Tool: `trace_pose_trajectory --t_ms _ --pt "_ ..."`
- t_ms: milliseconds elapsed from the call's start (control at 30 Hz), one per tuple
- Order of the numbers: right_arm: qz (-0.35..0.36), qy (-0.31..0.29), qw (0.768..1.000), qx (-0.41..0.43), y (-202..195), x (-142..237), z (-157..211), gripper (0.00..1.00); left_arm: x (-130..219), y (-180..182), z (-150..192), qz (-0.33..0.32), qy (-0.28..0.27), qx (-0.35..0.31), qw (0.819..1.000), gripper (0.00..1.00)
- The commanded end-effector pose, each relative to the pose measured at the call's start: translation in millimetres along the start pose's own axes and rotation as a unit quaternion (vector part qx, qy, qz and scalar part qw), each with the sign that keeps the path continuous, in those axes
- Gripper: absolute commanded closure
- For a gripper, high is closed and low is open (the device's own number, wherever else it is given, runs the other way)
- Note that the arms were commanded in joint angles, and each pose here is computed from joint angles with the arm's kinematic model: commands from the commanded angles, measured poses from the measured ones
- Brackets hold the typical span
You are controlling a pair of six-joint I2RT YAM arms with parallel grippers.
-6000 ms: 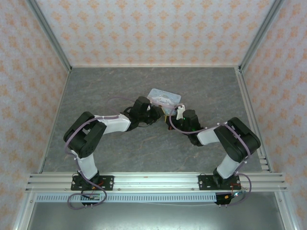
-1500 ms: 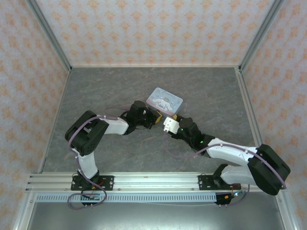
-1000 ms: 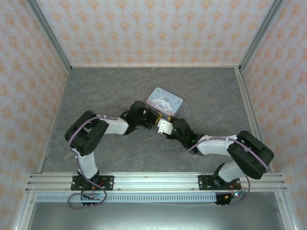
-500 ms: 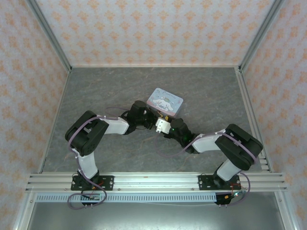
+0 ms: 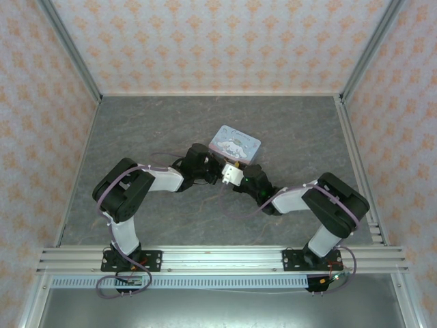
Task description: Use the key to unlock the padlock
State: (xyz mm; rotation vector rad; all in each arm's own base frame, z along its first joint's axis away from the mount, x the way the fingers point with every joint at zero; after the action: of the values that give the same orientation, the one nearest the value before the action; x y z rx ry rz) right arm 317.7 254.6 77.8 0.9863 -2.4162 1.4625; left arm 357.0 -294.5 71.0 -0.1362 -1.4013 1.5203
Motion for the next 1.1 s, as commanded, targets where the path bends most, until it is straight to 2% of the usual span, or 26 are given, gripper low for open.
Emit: trace_pose_trajectory --t_ms 0,167,500,767,1067 --pt "0.002 -0.013 1.000 -0.009 -4.0 -5.2 -7.5 0.65 5.5 -24.1 14.0 0.029 0.017 -0.024 0.999 1.00" --pt "0.001 -0.014 1.000 -0.011 -4.5 -7.3 -8.7 0.72 5.2 -23.7 14.1 0.029 0.018 -0.024 0.999 1.00" --pt "0.007 -0.007 1.000 -0.023 -5.8 -8.3 -6.2 1.00 4.6 -23.0 14.2 0.029 0.019 -0.023 0.999 1.00" --pt "0.011 -0.009 0.999 -0.044 -11.6 -6.5 -9.8 1.00 4.8 -23.2 15.1 0.029 0.020 -0.023 0.999 1.00" --pt "-0.010 -0.031 0.989 -0.141 -13.9 -2.4 -23.3 1.00 6.2 -24.0 16.0 0.031 0.021 -0.024 0.999 1.00"
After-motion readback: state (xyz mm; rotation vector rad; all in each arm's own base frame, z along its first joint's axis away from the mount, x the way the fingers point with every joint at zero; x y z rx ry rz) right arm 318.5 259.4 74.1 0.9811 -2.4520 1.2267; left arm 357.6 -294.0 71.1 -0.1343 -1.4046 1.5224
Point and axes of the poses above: each hand's point on the last joint's axis, 136 mm out from that joint toward the fingers, its own x axis back along the fingers, its own y axis along the line the jaws close on, z = x × y, the point moved 1 cm from there along x, back along the fingers, and after that the axes turned 11 degrees about x, right-handed, at the moved point
